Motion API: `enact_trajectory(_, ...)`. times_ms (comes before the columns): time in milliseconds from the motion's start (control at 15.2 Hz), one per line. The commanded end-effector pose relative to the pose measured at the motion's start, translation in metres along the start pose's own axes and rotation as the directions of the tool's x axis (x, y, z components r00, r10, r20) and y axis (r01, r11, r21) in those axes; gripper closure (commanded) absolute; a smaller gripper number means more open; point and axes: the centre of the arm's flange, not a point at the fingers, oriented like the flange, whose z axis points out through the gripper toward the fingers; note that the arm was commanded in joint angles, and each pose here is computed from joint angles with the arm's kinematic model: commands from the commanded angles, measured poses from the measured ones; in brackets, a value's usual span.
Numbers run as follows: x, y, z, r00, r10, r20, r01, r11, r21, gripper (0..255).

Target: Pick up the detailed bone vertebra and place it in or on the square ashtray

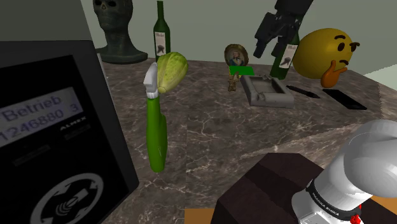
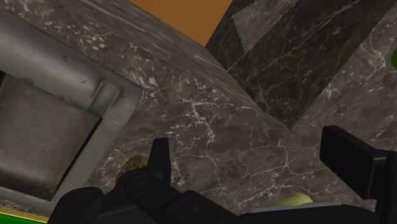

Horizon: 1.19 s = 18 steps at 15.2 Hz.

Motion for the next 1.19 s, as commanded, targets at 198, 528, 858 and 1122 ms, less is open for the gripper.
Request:
enact_trajectory(198, 0.026, 0.016, 0.023, 1.0, 0.019, -0.006, -0.019, 1.0, -0.011, 0)
enact_trajectory(528, 0.068, 0.045, 0.061, 0.999, 0.052, -0.015, -0.052, 0.998, -0.029, 0)
enact_trajectory(858, 0.11, 0.076, 0.098, 0.996, 0.083, -0.026, -0.085, 0.995, -0.046, 0)
enact_trajectory(1122, 0.143, 0.102, 0.127, 0.993, 0.109, -0.034, -0.111, 0.992, -0.06, 0)
